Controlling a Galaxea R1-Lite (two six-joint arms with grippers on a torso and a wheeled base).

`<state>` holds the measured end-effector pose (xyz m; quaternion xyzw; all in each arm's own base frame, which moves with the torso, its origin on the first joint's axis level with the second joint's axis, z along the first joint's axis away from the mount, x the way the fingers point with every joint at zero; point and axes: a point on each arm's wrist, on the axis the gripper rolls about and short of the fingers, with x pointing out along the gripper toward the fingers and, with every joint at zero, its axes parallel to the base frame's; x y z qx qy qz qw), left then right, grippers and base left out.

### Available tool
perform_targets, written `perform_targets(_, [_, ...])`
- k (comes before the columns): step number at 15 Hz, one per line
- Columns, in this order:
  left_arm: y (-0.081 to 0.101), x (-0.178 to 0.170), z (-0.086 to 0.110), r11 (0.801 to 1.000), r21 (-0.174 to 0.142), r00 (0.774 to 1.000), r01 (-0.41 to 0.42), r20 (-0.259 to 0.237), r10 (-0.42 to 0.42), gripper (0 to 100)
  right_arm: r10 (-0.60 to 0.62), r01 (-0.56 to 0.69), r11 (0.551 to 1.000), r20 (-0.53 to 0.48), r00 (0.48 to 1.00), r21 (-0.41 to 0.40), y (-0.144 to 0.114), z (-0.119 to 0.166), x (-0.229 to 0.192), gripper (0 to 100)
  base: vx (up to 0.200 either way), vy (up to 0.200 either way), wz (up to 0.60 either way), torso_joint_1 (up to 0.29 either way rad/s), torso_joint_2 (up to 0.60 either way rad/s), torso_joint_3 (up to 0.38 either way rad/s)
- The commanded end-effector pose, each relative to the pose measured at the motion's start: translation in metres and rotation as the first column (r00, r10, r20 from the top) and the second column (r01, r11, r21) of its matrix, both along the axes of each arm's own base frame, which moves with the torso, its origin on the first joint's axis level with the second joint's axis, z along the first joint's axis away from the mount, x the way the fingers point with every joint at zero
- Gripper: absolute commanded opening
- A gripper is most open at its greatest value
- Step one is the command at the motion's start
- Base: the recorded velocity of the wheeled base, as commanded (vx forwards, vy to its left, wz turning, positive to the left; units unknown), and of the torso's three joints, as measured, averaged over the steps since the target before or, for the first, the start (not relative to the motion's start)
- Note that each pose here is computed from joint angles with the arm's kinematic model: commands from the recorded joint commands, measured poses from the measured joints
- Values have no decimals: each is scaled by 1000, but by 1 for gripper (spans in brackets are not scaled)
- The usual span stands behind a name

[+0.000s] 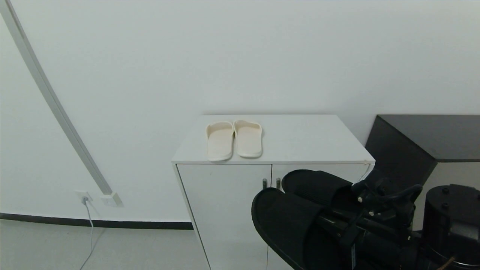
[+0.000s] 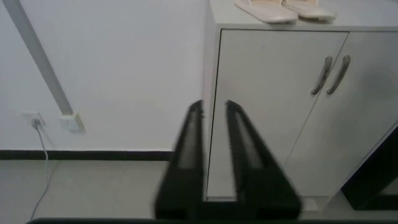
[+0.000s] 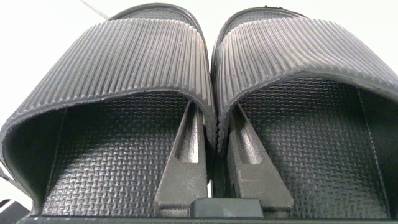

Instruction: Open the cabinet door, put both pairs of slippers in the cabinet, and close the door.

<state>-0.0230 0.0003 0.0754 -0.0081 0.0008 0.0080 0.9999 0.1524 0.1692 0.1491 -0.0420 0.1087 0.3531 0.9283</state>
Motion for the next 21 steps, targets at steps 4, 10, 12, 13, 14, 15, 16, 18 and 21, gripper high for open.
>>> perform_targets(4, [0, 0, 0, 1000, 1, 1000, -1, -1, 1, 100, 0, 0, 1000, -3, 1000, -3, 0, -1, 0, 0, 0, 0, 0, -226, 547, 315])
perform_targets(10, [0, 0, 0, 1000, 1, 1000, -1, -1, 1, 100, 3, -3, 1000, -15, 1000, -16, -1, -5, -2, 0, 0, 0, 0, -203, 525, 316])
perform_targets(12, [0, 0, 0, 1000, 2, 1000, -1, -1, 1, 100, 6, -6, 1000, -19, 1000, -19, -1, -6, -2, 0, 0, 0, 0, -178, 498, 312])
perform_targets(13, [0, 0, 0, 1000, 4, 1000, -1, -1, 1, 100, 7, -8, 1000, -22, 1000, -22, -1, -7, -2, 0, 0, 0, 0, -168, 505, 325])
perform_targets(14, [0, 0, 0, 1000, 4, 1000, -2, -1, 2, 100, 6, -6, 1000, -22, 1000, -23, -1, -7, -2, 0, 0, 0, 0, -163, 486, 320])
perform_targets(15, [0, 0, 0, 1000, 4, 1000, -2, -1, 2, 100, 4, -5, 1000, -22, 1000, -23, -1, -7, -2, 0, 0, 0, 0, -149, 481, 325])
perform_targets(16, [0, 0, 0, 1000, 4, 1000, -2, -1, 2, 100, 4, -5, 1000, -22, 1000, -23, -1, -7, -2, 0, 0, 0, 0, -139, 476, 310])
perform_targets(18, [0, 0, 0, 1000, 5, 1000, -1, -1, 1, 100, 4, -5, 1000, -23, 1000, -24, -1, -8, -2, 0, 0, 0, 0, -137, 474, 337])
perform_targets(21, [0, 0, 0, 1000, 8, 1000, 1, -3, -1, 100, 3, -3, 1000, -19, 1000, -21, -2, -7, -2, 0, 0, 0, 0, -108, 461, 338])
